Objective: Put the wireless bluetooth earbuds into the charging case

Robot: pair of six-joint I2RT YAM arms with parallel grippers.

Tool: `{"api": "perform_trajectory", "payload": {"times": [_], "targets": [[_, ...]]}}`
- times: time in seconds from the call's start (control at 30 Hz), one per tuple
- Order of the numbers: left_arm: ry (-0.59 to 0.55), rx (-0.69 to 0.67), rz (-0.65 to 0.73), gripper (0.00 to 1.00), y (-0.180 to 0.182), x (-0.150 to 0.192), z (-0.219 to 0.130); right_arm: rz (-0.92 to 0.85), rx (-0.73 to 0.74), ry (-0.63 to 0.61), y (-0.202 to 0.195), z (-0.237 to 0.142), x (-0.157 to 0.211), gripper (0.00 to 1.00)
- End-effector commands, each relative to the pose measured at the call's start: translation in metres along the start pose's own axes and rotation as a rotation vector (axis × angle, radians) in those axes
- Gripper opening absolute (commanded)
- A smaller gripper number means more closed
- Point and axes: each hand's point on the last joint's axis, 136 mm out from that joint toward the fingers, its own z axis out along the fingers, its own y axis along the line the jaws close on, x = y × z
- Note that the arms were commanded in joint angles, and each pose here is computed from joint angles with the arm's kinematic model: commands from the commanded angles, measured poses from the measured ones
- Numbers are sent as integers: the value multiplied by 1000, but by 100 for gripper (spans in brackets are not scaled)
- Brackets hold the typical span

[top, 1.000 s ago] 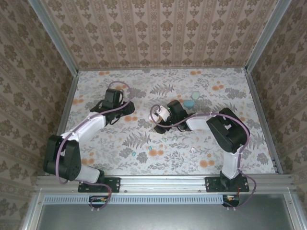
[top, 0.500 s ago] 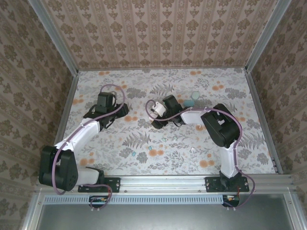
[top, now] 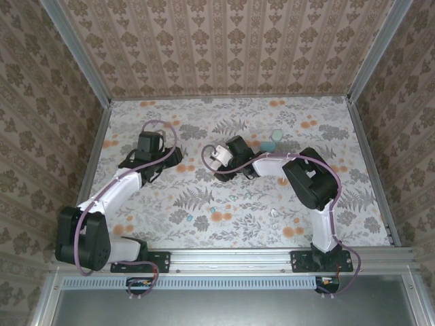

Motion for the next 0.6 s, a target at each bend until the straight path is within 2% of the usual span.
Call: {"api": "perform_trajectory", "payload": {"times": [0.0,0.2,0.4,0.57], "targets": [[2,33,-4,50,-4,2,0,-25,0,111,9,16,33,53],[33,91,-2,51,-14,6,3,-39,-12,12,16,-3,17,47],[35,156,15,53,-26,5,-1,-55,-34,-94,25,-32,-5,47],[-13,390,95,58,-68,-3,-21,-220,-7,-242,34,-78,-38,46]]}}
